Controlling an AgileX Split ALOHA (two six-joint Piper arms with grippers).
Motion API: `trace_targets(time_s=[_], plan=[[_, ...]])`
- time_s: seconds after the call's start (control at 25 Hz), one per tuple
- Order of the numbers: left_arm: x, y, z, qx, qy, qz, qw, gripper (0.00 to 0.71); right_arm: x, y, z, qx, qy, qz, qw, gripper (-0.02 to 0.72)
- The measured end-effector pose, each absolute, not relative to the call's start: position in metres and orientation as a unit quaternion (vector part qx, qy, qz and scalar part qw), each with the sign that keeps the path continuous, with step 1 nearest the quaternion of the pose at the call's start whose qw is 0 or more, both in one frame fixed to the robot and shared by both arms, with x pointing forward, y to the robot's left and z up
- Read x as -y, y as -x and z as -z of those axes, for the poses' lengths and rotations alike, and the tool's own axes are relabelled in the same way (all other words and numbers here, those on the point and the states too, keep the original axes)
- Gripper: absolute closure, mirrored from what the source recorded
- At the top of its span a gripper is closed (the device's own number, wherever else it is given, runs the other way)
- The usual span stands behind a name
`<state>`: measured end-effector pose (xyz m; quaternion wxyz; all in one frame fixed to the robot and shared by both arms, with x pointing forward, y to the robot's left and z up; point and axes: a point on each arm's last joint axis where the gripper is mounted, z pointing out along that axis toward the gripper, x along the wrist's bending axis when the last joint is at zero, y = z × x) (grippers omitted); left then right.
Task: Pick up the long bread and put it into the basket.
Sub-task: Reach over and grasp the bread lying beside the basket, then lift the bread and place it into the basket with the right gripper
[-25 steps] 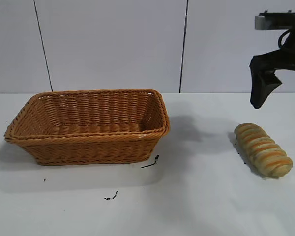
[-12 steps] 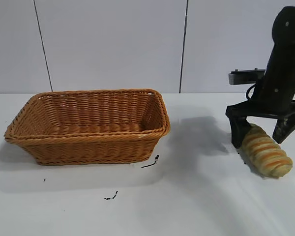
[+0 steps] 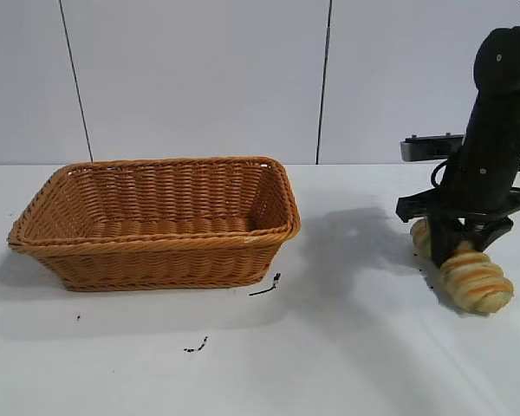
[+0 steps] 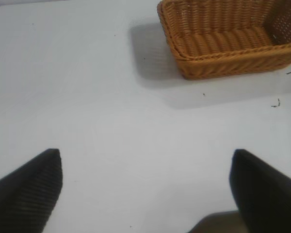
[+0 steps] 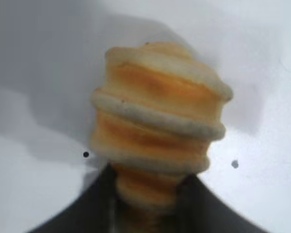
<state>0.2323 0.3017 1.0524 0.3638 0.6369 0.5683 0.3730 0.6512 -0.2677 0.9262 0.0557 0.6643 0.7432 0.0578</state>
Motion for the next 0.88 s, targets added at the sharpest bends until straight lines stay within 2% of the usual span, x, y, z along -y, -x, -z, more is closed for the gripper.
trace_targets(time_s=[0.24, 0.48, 0.64, 0.88], plan=[[-0.302, -0.232, -1.052, -0.568, -0.637, -0.373, 0.364, 0.014, 0.267, -0.661, -1.016, -0.739, -0.660, -0.098, 0.094, 0.581], [-0.302, -0.232, -1.052, -0.568, -0.637, -0.373, 0.364, 0.014, 0.259, -0.672, -1.067, -0.746, -0.640, -0.136, 0.124, 0.581], [-0.302, -0.232, -1.052, -0.568, -0.637, -0.373, 0.364, 0.014, 0.231, -0.683, -1.086, -0.773, -0.599, -0.154, 0.143, 0.582], [-0.302, -0.232, -1.052, -0.568, -0.637, -0.373, 0.364, 0.014, 0.160, -0.696, -1.091, -0.824, -0.507, -0.188, 0.167, 0.591]])
